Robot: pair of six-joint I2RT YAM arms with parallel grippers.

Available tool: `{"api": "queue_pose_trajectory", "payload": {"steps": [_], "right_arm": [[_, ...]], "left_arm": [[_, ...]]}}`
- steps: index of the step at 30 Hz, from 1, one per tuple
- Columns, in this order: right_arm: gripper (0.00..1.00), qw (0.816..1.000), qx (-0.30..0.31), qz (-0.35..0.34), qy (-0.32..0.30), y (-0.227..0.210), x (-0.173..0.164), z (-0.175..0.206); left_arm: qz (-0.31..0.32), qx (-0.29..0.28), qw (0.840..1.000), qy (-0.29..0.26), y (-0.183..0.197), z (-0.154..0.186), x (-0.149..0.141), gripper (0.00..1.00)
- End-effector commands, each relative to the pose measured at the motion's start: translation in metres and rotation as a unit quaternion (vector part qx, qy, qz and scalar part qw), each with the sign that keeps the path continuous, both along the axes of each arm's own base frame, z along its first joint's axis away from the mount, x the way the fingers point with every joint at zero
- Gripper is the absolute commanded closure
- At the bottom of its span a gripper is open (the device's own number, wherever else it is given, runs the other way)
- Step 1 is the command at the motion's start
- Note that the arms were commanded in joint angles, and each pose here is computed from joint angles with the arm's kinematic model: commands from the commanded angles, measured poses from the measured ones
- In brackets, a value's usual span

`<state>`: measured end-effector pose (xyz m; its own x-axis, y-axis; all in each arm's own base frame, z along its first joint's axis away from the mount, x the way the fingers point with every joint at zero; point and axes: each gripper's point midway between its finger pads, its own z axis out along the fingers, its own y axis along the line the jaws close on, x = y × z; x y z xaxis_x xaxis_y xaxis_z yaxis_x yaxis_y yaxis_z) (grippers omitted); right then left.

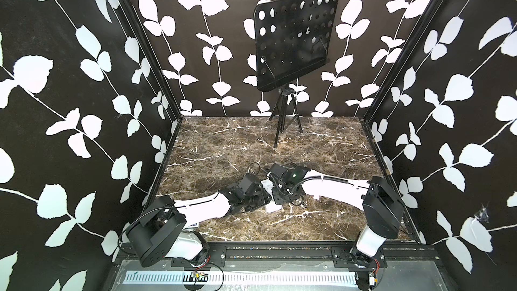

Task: Insert the battery into the alarm
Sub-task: Install the battery in the alarm.

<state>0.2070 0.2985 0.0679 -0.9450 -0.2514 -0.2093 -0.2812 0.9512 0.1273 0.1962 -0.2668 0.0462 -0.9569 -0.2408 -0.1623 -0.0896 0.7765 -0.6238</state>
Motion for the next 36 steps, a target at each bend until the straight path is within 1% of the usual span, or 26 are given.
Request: {"api": "queue_pose_trajectory", "payload": {"steps": [1,11,22,26,33,36], "right_arm": [[0.86,1.000,-0.009,-0.009,0.000,-0.003,0.000,-0.002],[0.90,1.000,-0.014,-0.005,0.014,-0.004,-0.005,-0.010],[0.95,0.999,-0.024,-0.013,0.041,-0.010,-0.016,-0.030],[0.94,0.999,-0.017,-0.014,0.034,-0.010,-0.016,-0.026],[0.85,1.000,0.017,-0.019,0.000,-0.003,-0.007,-0.001],[0.84,0.999,0.026,-0.019,-0.011,0.000,-0.004,0.006]], "left_arm": [[0.005,0.046,0.999,0.027,0.021,-0.020,-0.013,0.43],[0.006,0.047,0.998,0.030,0.021,-0.021,-0.013,0.43],[0.008,0.048,0.998,0.036,0.022,-0.025,-0.015,0.43],[0.009,0.046,0.998,0.040,0.023,-0.025,-0.017,0.43],[0.008,0.048,0.998,0.040,0.025,-0.025,-0.019,0.43],[0.009,0.051,0.998,0.041,0.026,-0.026,-0.020,0.43]]}}
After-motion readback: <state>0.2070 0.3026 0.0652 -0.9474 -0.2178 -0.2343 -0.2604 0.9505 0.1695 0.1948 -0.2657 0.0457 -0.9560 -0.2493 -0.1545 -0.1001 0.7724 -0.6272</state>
